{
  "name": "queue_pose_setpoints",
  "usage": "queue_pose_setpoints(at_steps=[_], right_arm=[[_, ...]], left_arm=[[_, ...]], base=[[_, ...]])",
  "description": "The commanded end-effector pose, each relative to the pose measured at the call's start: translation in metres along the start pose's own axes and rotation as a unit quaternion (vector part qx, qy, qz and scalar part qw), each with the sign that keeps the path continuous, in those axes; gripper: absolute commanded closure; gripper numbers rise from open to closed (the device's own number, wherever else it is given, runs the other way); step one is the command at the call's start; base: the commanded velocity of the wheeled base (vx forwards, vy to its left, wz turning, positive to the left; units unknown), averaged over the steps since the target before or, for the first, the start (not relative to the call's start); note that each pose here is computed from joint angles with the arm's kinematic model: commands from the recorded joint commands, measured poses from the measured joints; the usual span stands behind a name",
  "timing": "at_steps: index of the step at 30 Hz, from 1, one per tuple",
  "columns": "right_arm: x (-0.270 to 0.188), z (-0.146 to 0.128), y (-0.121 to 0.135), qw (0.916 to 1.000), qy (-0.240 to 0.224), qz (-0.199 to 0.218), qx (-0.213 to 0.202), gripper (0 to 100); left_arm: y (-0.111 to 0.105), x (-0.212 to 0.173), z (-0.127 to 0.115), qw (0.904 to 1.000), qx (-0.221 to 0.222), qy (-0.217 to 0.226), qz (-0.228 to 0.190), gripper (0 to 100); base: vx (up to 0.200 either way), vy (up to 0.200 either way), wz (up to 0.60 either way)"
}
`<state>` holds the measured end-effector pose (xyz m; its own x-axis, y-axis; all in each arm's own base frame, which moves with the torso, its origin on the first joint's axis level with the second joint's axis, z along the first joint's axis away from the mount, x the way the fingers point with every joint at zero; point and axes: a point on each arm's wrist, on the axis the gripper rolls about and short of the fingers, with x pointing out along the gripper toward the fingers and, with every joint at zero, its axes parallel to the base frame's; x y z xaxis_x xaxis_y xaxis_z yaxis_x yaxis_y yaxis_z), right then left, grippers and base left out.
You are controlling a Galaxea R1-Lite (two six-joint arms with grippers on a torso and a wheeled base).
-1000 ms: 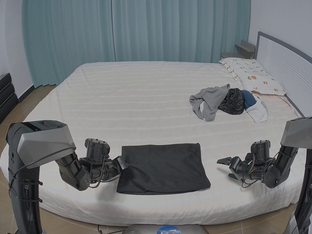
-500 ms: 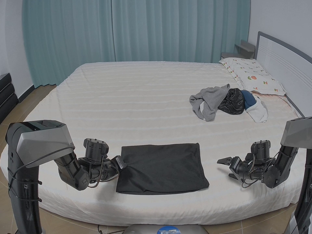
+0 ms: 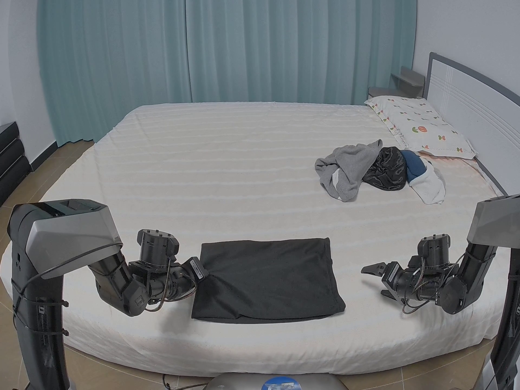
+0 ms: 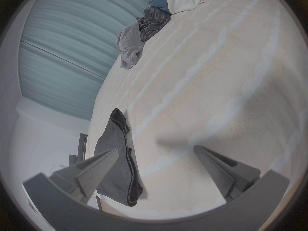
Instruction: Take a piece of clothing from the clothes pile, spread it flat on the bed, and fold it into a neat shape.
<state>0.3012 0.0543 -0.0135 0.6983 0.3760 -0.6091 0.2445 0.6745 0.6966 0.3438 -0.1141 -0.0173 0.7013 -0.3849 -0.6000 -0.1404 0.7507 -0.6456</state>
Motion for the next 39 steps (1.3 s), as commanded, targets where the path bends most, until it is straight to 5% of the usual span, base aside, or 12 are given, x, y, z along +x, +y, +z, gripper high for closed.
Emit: queue_pose_setpoints(at_steps=[1, 39], right_arm=[[0.0004, -0.0003, -0.0003, 1.0, 0.001, 0.0, 0.0, 0], [0.0005, 0.0, 0.0, 1.0, 0.0, 0.0, 0.0, 0]], left_arm=[[0.0002, -0.001, 0.0009, 1.0, -0.001, -0.002, 0.0, 100], [-0.0002, -0.007, 0.001, 1.0, -0.001, -0.004, 0.003, 100]], base=[[0.0, 0.2, 0.0], [0.0, 0.2, 0.0]])
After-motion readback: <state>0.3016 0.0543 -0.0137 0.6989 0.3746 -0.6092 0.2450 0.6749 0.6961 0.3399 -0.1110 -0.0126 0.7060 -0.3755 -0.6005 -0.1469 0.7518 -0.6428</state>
